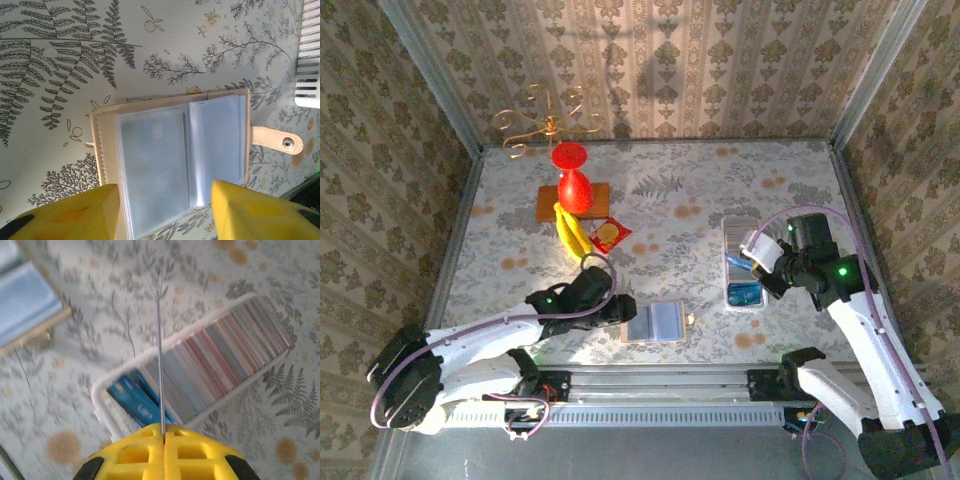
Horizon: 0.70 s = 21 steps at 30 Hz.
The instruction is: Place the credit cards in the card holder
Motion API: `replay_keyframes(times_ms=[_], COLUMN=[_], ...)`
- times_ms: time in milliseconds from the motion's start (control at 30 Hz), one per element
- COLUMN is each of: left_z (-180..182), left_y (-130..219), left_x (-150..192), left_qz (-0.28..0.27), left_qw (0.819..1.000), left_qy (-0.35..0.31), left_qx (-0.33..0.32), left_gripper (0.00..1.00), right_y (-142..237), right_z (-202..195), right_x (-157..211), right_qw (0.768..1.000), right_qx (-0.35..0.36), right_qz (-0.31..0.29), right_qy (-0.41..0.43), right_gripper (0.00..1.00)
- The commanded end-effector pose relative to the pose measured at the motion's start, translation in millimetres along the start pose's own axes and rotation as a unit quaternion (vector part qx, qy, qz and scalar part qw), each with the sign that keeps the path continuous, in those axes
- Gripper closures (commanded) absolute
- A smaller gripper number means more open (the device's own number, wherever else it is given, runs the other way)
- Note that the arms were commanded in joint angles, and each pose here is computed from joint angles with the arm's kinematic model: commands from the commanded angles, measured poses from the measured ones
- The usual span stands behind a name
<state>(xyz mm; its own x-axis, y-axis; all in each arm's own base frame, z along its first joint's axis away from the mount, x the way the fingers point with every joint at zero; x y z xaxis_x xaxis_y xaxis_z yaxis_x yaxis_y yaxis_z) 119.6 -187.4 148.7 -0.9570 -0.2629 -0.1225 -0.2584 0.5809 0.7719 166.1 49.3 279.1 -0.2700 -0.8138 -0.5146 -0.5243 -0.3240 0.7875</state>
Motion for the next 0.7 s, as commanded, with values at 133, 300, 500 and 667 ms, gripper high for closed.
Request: replay_keyframes(times_ms=[133,300,500,667], left_z=[-5,-2,-1,4], left_y=[5,-3,-4,-9], left_x=[5,8,10,10], left_qz=[0.005,0.025,0.042,0.063], left_qw=[0.999,0.998,0.996,0.996], left_qy=[-0.016,-0.014,-0.029,-0.026], left_qx=[-0.039,-0.047,-0.069,-0.054], left_gripper=[0.38,0.33,0.33,0.34], right_y=[-14,-37,-63,-83], right_z=[15,39,77,105], right_x=[-29,-41,-39,-32], right_qw=[0.937,0.879,0.823,0.800], right_qx=[-0.043,-0.053,-0.038,-0.042], right_qz=[-0.082,-0.086,-0.102,-0.102], right_qy=[-0.337,-0.466,-0.557,-0.590], right_gripper=[1.00,1.00,1.00,1.00])
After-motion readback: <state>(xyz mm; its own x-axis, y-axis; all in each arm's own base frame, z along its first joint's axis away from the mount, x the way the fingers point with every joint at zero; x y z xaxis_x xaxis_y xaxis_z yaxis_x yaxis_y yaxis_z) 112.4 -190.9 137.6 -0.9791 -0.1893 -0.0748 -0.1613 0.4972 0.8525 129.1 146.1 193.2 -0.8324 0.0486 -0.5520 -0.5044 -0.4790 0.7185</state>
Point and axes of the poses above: each hand's point on the last joint's axis, 136 mm out from that joint toward the fingers, its own y axis back along the fingers, its own z axis along the line the jaws close on, x = y × z, the point moved 10 cm from there along y, back along the fingers, and after that the axes turned 14 degrees about y, right-handed, at the moved point
